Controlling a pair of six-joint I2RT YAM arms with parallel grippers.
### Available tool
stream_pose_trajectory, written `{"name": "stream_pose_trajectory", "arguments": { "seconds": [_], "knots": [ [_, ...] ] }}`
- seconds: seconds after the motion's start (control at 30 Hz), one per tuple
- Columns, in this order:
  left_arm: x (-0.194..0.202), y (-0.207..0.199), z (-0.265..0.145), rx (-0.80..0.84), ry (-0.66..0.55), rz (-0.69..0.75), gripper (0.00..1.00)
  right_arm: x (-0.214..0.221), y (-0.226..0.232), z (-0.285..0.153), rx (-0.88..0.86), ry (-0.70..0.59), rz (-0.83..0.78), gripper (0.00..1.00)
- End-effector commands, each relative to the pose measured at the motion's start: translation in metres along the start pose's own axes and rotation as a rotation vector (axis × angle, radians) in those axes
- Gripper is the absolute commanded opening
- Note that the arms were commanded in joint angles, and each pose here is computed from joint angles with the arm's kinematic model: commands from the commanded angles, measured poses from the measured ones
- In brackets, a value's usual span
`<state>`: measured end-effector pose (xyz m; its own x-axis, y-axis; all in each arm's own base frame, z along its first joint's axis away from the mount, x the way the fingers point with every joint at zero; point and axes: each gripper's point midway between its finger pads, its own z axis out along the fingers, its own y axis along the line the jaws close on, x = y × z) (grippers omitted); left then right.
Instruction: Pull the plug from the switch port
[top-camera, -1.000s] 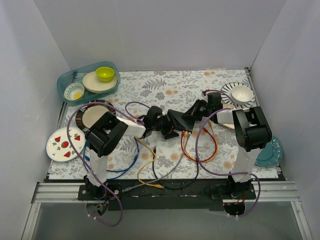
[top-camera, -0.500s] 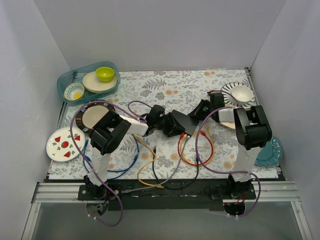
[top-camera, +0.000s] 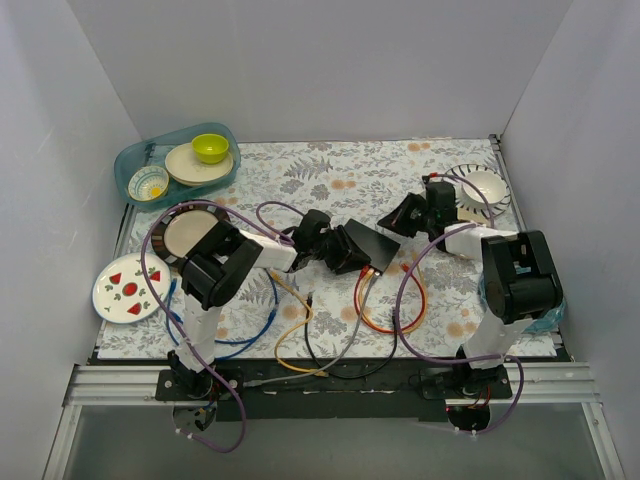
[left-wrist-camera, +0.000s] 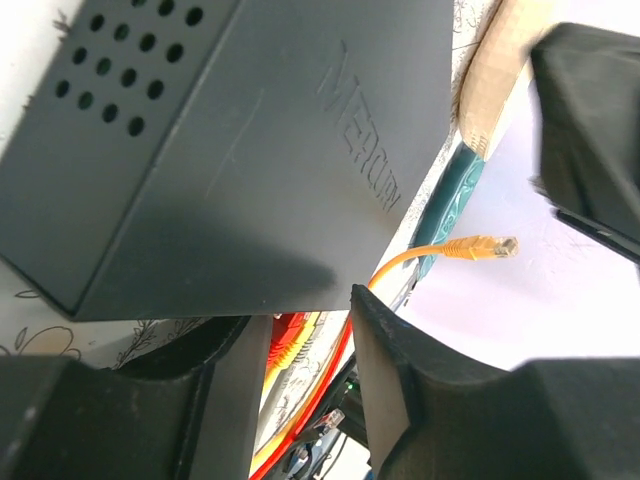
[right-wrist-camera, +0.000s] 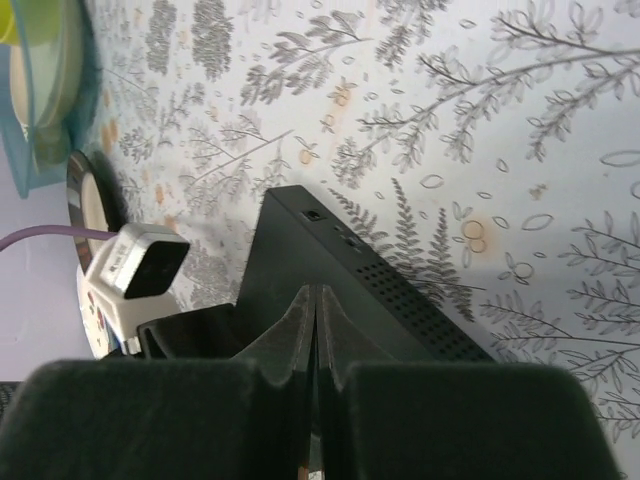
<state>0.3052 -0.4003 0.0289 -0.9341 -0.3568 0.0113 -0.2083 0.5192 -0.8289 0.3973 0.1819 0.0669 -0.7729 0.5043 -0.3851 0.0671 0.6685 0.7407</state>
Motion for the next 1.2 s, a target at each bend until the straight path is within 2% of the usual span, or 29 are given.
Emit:
{"name": "stream_pose_trajectory", "arguments": {
  "seconds": [0.0,0.23,0.33,0.67,0.8,0.9,1.03,1.17],
  "knots": [
    [0.011,0.113,-0.002,-0.349,-0.022,-0.040,0.41,-0.033,0.044,-0.009,-0.077,-0.068,-0.066,0.06],
    [0.012,0.106,-0.008,-0.311,-0.001,0.002,0.42,0.016,0.029,0.004,-0.125,0.139,0.038,0.02],
    [0.015,0.102,-0.009,-0.285,0.018,0.026,0.43,0.035,0.017,0.004,-0.138,0.181,0.065,0.01],
    [0.022,0.110,-0.019,-0.286,0.034,0.068,0.43,0.072,-0.019,0.007,-0.076,0.278,0.089,0.01],
    [0.025,0.117,-0.023,-0.305,0.039,0.087,0.48,0.082,-0.034,0.009,-0.042,0.302,0.096,0.01],
    [0.025,0.122,-0.023,-0.320,0.042,0.091,0.49,0.086,-0.038,0.010,-0.034,0.310,0.098,0.01],
    [0.020,0.124,-0.018,-0.342,0.039,0.105,0.44,0.087,-0.041,0.010,-0.024,0.315,0.098,0.01],
    [0.015,0.127,-0.015,-0.376,0.035,0.129,0.34,0.084,-0.039,0.012,-0.021,0.316,0.090,0.01]
  ]
}}
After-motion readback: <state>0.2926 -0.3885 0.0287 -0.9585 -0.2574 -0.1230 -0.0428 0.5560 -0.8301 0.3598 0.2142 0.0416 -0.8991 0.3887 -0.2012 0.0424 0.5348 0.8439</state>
